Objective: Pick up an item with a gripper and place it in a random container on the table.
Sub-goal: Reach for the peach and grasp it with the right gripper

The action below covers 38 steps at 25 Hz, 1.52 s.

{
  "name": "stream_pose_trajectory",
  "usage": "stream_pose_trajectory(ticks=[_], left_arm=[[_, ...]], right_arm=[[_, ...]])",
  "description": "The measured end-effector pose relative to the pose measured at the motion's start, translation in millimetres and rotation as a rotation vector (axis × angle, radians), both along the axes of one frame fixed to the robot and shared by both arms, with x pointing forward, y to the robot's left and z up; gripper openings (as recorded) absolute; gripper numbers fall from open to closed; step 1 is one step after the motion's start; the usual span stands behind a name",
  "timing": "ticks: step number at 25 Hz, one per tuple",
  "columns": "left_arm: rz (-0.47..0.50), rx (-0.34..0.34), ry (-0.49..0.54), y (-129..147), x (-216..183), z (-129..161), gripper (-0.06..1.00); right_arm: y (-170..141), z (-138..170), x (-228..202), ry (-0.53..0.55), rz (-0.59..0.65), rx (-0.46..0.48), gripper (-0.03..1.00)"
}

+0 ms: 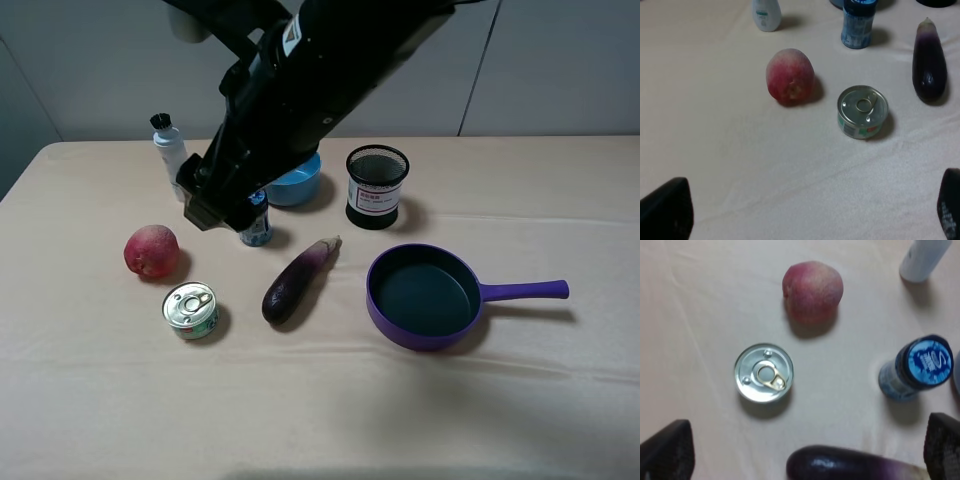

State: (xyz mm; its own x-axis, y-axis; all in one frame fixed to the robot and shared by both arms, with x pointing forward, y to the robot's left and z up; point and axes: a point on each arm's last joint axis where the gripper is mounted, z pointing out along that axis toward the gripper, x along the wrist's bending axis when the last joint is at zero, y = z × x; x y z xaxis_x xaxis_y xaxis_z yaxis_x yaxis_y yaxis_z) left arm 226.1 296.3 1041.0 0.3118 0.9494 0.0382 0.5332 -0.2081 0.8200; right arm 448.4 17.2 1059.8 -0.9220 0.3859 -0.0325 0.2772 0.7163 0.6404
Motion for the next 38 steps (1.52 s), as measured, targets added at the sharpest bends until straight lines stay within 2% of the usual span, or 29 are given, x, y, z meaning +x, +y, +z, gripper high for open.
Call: stream_pose_trajectory(ticks=[18,33,38], left_arm=[[0.000,0.000,0.000,0.0,0.0,0.0,0.99],[0.000,0.000,0.000,0.0,0.0,0.0,0.99],[0.000,0.000,0.000,0.0,0.0,0.0,0.99]], right_arm=[[71.3,-10.8,49.5,0.005,0.045,-0.051,0.69],[100.8,-29.9,70.6,-0.048,0.090,-0.045,0.69],[107.4,-45.6,75.8,-0.058,0.090,-0.042,0.69]])
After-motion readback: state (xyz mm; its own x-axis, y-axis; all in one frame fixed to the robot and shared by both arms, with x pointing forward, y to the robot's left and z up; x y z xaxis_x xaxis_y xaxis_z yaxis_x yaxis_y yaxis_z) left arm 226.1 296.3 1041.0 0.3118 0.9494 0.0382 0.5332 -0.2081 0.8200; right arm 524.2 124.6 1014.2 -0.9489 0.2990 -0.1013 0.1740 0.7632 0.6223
